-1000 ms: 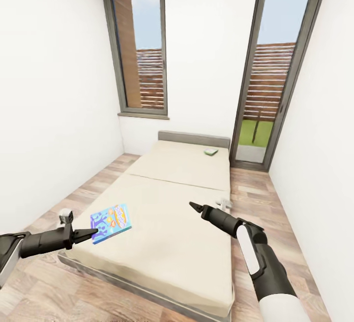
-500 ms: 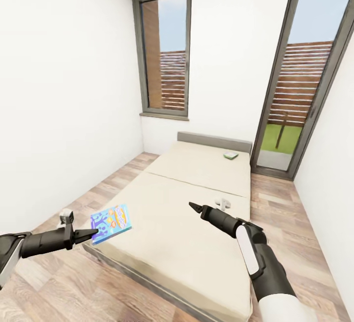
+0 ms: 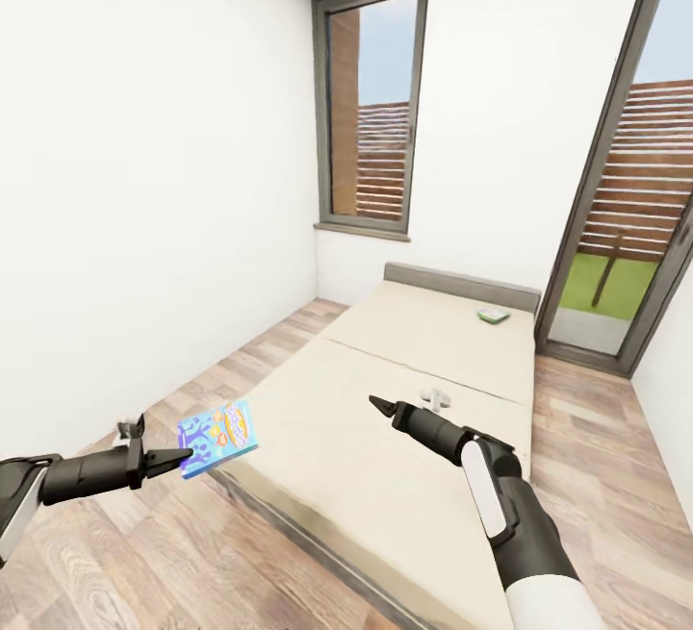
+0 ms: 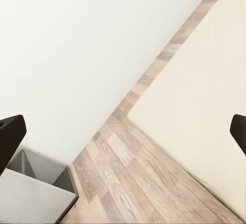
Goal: Put all the toys in the child's room - the three board games (two on the bed and one on the table), the two jigsaw puzzles on the table, and the tennis ball on the table - inside the toy box on the table in the child's room.
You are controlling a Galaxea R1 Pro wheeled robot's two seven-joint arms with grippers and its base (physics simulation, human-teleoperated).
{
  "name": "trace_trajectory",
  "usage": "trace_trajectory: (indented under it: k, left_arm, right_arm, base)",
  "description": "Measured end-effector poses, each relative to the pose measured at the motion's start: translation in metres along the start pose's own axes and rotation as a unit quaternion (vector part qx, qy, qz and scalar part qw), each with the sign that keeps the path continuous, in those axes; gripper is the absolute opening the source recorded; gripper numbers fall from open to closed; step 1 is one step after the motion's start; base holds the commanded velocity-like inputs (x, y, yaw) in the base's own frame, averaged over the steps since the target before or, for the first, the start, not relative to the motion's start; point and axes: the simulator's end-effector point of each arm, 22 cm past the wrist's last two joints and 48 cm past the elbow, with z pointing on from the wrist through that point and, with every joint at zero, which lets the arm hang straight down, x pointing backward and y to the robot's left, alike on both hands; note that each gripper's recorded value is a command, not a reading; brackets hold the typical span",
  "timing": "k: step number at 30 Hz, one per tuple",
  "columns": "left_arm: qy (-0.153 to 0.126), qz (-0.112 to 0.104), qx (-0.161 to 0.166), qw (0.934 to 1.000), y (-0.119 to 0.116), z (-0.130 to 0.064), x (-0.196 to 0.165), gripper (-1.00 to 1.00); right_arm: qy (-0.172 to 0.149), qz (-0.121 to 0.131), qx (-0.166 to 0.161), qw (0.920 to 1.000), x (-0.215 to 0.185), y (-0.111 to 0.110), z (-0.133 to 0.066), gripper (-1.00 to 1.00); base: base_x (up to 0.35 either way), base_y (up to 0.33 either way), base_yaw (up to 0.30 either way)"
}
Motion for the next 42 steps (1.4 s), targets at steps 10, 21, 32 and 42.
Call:
trace_trajectory:
  k: [10,21,32,42]
  left_arm:
    - [-0.001,0.002,0.001,1.0,-0.012,-0.004,-0.003,-1.0]
    - [-0.002,0.004,-0.003,1.0,-0.022,-0.009,-0.005,-1.0]
    - [-0.003,0.006,-0.006,1.0,-0.033,-0.014,-0.006,-1.0]
    - [-0.003,0.008,-0.005,1.0,-0.043,-0.018,-0.007,-1.0]
  right_arm:
    - [-0.002,-0.001,-0.001,1.0,-0.008,0.009,-0.006,1.0]
    - [-0.004,-0.003,-0.002,1.0,-0.016,0.02,-0.012,1.0]
    - [-0.005,-0.004,-0.003,1.0,-0.022,0.029,-0.018,1.0]
    - [-0.003,-0.001,-0.002,1.0,-0.023,0.034,-0.023,1.0]
  base:
    - [0.0,0.0,0.273]
    - [0.0,0.0,0.269]
    - [0.0,0.0,0.261]
    - [0.0,0.0,0.247]
